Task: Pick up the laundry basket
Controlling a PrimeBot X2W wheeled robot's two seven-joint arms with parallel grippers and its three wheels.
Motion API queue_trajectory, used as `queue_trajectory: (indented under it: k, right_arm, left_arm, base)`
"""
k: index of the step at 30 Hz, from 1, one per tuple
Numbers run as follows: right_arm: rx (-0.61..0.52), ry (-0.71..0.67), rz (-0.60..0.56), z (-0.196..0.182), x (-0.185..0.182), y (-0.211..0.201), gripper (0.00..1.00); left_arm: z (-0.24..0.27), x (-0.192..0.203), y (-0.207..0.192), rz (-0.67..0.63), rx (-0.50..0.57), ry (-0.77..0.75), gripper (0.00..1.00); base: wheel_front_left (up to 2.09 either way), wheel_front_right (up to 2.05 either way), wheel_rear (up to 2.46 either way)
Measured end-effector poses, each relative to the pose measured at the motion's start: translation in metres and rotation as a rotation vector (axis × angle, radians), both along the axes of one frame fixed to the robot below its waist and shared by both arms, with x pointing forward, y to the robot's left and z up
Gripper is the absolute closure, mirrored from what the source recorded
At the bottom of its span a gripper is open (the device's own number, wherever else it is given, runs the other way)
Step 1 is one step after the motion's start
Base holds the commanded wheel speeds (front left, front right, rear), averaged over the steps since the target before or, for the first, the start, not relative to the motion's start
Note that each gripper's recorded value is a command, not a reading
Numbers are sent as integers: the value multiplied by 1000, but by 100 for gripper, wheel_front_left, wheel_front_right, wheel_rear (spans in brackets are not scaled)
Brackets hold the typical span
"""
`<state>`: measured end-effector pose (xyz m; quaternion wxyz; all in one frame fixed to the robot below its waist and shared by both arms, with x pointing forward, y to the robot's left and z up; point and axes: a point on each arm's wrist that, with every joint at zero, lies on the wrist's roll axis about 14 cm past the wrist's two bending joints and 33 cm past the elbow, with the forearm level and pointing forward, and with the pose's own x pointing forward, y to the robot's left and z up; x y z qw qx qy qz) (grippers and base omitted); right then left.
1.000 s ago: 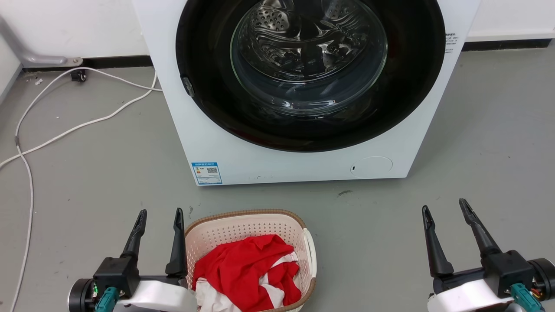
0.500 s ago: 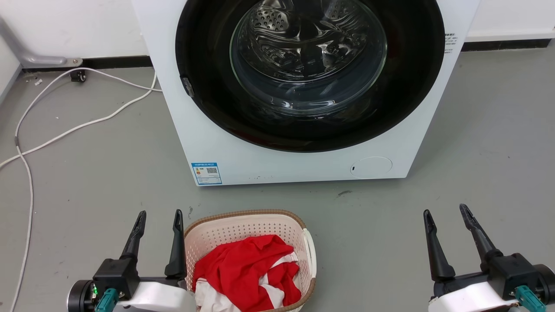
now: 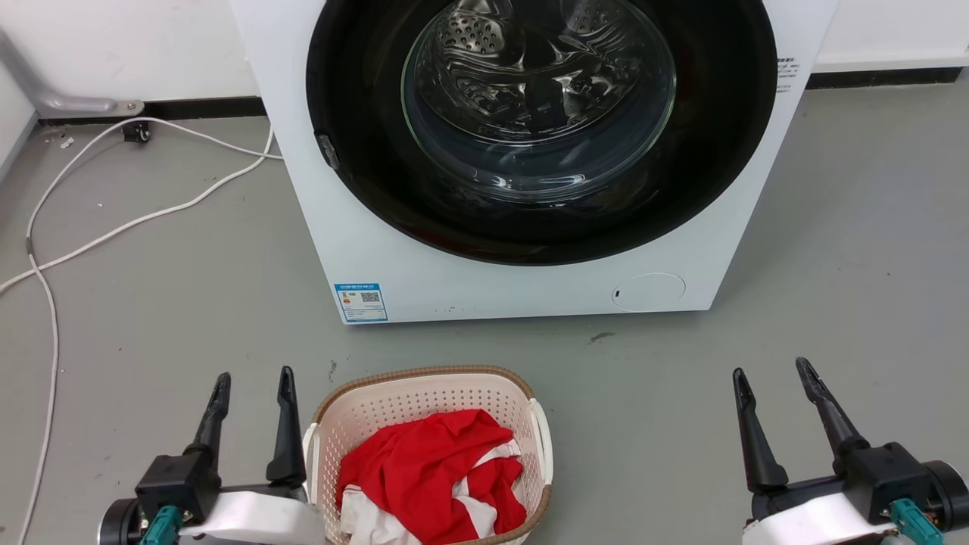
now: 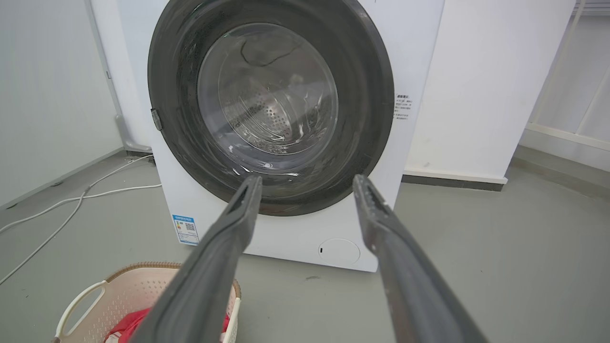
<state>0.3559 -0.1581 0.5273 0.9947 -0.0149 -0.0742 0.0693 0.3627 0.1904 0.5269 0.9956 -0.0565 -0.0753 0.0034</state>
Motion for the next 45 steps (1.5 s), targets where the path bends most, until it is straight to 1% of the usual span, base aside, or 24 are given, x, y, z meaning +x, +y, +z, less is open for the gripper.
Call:
queue_trajectory:
  k: [6, 8, 13, 16, 20, 25, 30, 33, 36, 39, 43, 45]
  right_arm:
    - [-13, -16, 49, 5, 9, 17, 0]
    - [-20, -6, 74, 2, 13, 25, 0]
    - [-39, 16, 137, -5, 28, 46, 0]
    - [-45, 65, 172, -21, 38, 57, 0]
    - [-65, 90, 214, -31, 62, 71, 0]
    - [-107, 179, 282, -65, 83, 91, 0]
    - [-151, 292, 336, -109, 103, 103, 0]
    - [-180, 360, 366, -136, 115, 109, 0]
    - [-188, 393, 388, -153, 131, 114, 0]
    - [-192, 451, 405, -178, 135, 117, 0]
    - [-212, 557, 438, -219, 131, 120, 0]
    - [-215, 593, 451, -234, 131, 122, 0]
  left_arm:
    - [0, 3, 15, 31, 23, 1, 0]
    - [-2, 5, 21, 45, 51, 11, 0]
    - [-10, 16, 39, 83, 81, 45, 0]
    - [-21, 27, 47, 86, 101, 82, 0]
    - [-47, 45, 56, 85, 115, 168, 0]
    - [-82, 70, 68, 89, 125, 282, 0]
    - [-119, 89, 75, 79, 138, 391, 0]
    - [-143, 101, 74, 61, 143, 456, 0]
    - [-167, 114, 69, 29, 151, 518, 0]
    - [-196, 117, 65, 5, 150, 598, 0]
    - [-228, 116, 68, -5, 149, 690, 0]
    - [-241, 115, 67, -9, 145, 727, 0]
  base:
    - [0, 0, 0]
    - [0, 0, 0]
    - [0, 0, 0]
    - [0, 0, 0]
    - [0, 0, 0]
    - [0, 0, 0]
    - [0, 0, 0]
    - [0, 0, 0]
    - [0, 0, 0]
    - [0, 0, 0]
    - [0, 0, 0]
    - [0, 0, 0]
